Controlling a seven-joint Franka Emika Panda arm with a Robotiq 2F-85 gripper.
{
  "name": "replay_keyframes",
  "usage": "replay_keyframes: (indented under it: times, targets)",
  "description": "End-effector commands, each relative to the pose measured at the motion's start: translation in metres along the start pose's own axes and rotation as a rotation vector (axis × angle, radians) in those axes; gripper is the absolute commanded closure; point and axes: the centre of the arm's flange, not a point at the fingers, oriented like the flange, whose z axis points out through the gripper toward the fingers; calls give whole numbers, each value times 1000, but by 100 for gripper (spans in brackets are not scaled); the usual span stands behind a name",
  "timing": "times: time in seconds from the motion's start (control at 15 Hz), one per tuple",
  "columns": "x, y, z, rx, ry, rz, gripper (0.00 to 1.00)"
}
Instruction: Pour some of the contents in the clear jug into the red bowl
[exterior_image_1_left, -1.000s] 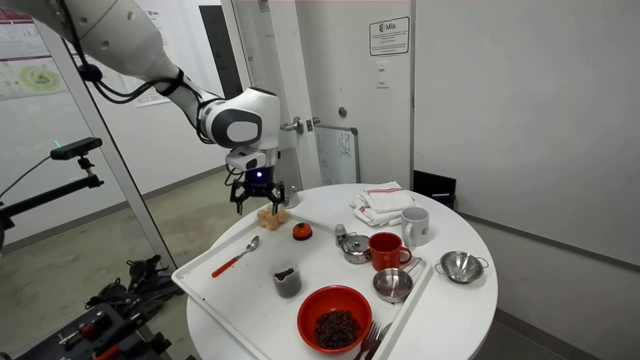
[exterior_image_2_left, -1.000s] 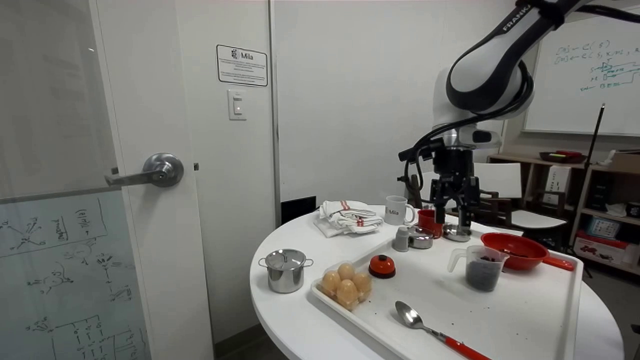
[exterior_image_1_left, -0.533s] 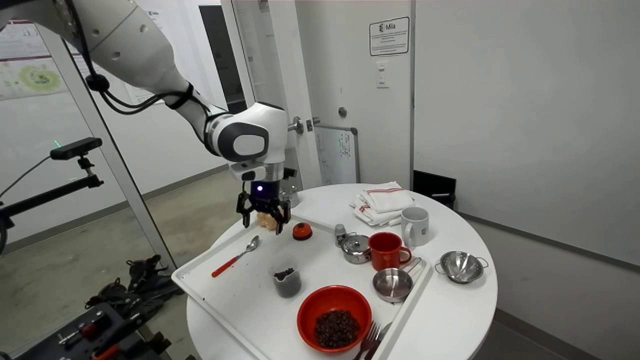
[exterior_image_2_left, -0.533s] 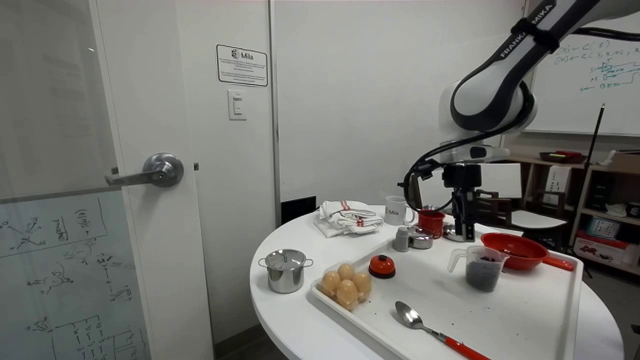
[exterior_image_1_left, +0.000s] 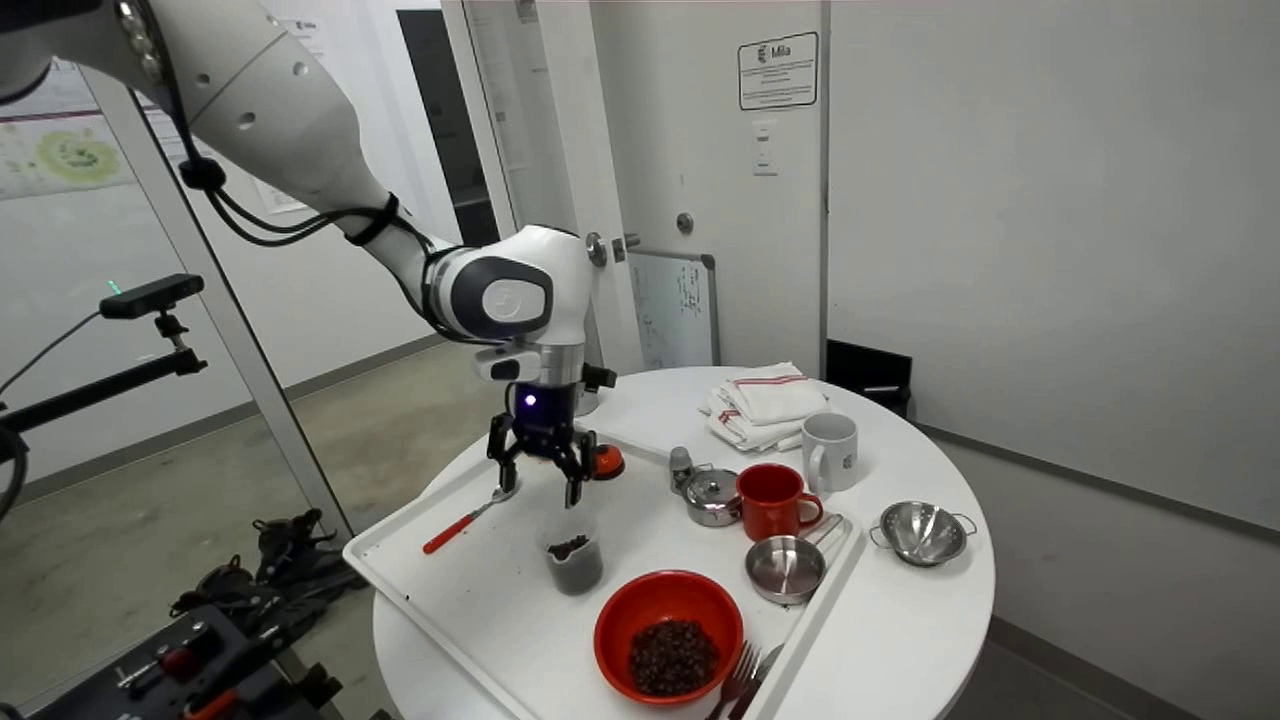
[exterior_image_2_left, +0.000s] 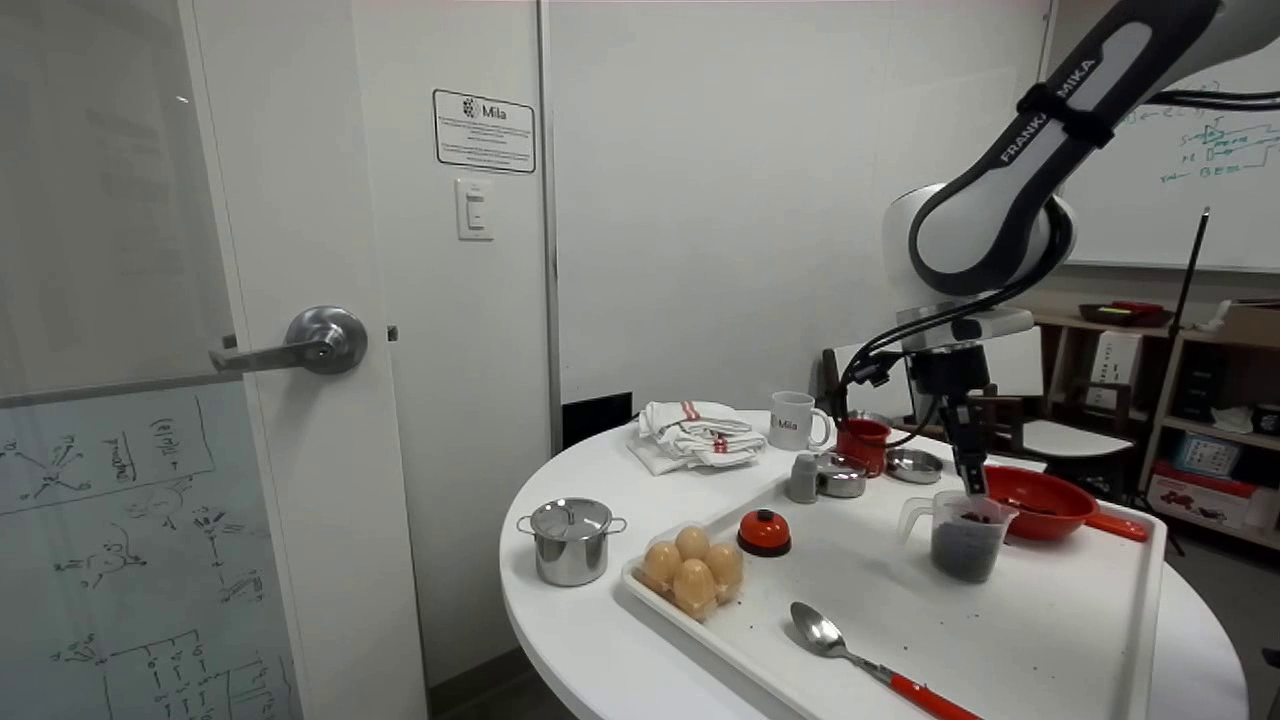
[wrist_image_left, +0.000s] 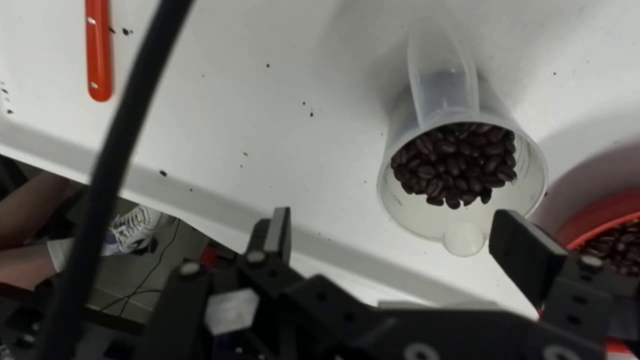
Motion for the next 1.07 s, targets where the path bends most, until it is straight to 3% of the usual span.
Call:
replay_keyframes:
  times: [0.0, 0.33, 0.73, 1.0]
  targets:
    - [-10, 1, -14, 56, 71, -92, 0]
    - [-36, 15, -36, 170, 102, -215, 0]
    - [-52, 7, -46, 199, 20, -124, 0]
    - [-55, 14, -31, 194, 14, -168, 0]
